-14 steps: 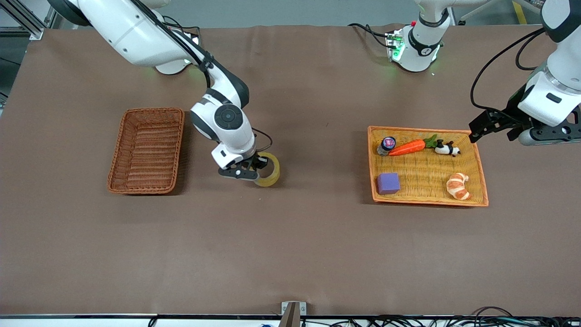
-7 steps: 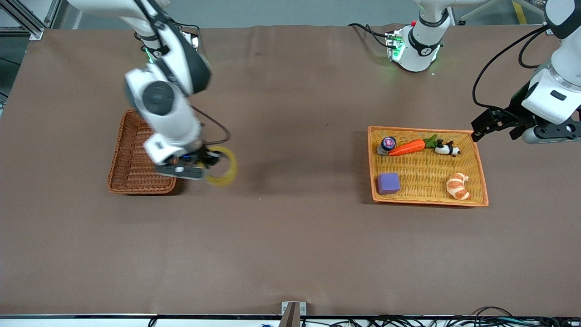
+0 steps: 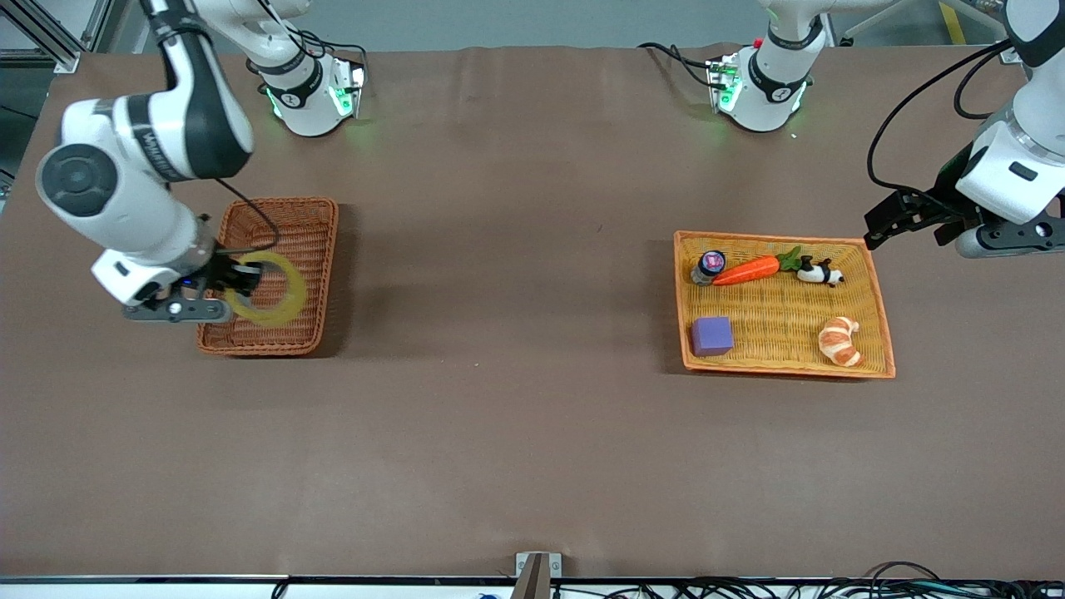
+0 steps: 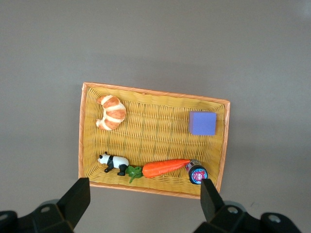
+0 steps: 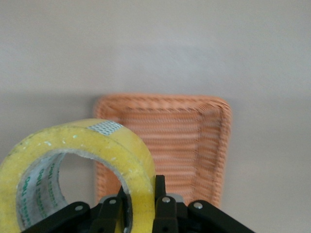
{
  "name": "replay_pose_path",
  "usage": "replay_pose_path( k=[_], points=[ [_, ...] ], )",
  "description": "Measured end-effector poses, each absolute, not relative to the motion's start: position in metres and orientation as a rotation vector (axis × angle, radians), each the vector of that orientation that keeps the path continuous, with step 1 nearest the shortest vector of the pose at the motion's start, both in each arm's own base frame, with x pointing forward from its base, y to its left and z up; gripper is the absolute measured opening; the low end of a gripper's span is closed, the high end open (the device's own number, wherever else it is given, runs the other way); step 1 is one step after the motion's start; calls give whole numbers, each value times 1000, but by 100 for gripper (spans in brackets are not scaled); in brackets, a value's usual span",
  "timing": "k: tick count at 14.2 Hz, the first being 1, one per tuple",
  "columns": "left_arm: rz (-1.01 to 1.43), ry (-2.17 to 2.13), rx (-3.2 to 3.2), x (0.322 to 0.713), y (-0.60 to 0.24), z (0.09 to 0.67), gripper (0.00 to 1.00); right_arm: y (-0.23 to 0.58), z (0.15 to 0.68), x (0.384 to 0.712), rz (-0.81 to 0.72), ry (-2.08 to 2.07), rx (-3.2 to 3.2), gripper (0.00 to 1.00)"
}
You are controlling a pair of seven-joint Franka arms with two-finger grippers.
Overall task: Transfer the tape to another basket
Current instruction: 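Lower the tape into the brown basket and open the right gripper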
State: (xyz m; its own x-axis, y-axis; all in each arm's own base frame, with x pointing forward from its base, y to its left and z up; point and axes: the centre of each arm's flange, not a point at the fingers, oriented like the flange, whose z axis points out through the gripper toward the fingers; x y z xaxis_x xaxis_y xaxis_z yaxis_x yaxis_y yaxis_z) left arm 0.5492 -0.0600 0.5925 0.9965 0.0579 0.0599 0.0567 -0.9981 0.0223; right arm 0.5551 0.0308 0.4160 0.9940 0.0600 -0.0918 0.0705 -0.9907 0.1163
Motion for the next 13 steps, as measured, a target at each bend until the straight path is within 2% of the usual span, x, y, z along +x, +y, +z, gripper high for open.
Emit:
replay_pose_path(
  k=[4, 8, 13],
  points=[
    [104, 91, 3124, 550, -58, 595, 100, -50, 374, 529, -196, 153, 3031, 22],
    [115, 90, 3123, 550, -58, 598, 100, -50, 312, 498, -155, 186, 3045, 22],
    [122, 85, 3149, 551, -56, 599, 100, -41, 261, 469, -108, 224, 3055, 22]
  ],
)
